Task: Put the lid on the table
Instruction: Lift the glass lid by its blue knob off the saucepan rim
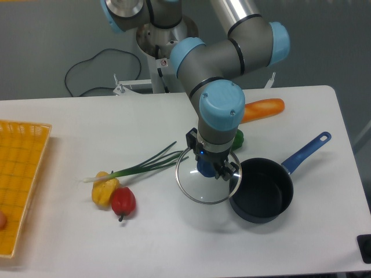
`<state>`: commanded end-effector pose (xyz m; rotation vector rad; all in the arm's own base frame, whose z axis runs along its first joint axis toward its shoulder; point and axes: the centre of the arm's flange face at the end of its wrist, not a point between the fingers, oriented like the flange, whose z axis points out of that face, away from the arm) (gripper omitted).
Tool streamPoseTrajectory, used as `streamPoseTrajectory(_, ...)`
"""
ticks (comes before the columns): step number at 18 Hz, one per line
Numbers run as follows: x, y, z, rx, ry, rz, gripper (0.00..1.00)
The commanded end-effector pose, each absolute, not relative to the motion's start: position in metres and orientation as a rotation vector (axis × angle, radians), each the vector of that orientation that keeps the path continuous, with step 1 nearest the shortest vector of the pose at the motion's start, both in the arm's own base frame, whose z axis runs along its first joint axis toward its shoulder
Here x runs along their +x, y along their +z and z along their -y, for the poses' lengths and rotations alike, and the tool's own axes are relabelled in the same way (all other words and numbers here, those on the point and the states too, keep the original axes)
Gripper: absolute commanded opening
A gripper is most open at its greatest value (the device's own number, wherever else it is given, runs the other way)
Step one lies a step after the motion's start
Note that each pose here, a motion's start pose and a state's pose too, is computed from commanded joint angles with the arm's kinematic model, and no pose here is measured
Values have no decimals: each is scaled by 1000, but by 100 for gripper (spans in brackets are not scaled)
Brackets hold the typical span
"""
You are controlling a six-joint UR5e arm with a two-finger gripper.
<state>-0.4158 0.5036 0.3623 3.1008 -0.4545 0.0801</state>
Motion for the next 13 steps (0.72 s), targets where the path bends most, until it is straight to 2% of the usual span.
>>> streamPoseTrajectory(13, -411, 358, -512, 3127, 61, 334, 52)
